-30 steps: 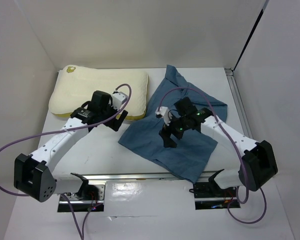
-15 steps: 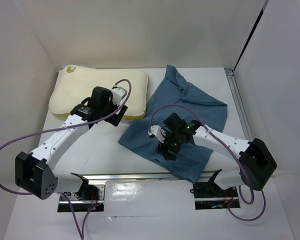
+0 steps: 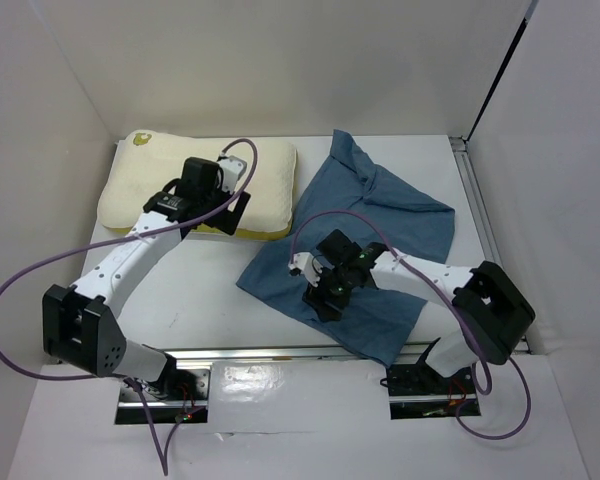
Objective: Put the pillow into the pillowcase
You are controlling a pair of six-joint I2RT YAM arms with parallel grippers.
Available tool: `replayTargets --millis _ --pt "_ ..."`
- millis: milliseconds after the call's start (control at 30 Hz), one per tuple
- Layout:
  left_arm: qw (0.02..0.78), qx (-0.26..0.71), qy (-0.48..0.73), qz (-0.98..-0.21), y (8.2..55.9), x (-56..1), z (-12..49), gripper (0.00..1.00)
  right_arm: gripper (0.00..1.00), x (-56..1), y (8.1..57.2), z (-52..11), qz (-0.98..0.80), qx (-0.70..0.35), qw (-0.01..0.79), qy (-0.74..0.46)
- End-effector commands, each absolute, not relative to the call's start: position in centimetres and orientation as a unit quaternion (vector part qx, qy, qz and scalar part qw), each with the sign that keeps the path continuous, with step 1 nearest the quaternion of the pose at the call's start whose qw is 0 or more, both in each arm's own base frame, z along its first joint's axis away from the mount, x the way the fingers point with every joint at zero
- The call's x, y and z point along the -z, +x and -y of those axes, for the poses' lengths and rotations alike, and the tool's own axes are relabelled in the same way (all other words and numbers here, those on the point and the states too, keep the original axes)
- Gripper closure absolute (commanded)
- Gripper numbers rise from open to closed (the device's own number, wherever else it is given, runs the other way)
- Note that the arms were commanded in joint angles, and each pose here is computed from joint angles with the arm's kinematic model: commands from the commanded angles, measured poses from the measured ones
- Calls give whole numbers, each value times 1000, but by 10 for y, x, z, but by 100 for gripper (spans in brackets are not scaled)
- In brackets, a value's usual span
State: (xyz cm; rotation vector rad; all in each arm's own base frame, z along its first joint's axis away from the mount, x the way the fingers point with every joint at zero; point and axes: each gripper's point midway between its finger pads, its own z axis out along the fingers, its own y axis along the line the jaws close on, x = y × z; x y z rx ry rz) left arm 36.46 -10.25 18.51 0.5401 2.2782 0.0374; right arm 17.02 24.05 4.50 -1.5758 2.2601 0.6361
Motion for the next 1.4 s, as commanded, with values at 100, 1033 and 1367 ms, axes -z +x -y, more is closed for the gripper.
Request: replayTargets --millis 100,1033,1367 --pt "404 -17 169 -899 381 -201 95 1 33 -57 177 -268 -774 -258 187 -547" --pt "395 -14 138 -908 379 -201 85 1 41 -34 174 -273 -775 -204 204 -563" --pt "395 -10 140 -908 379 -201 87 1 43 -19 166 -275 -780 -196 182 -566"
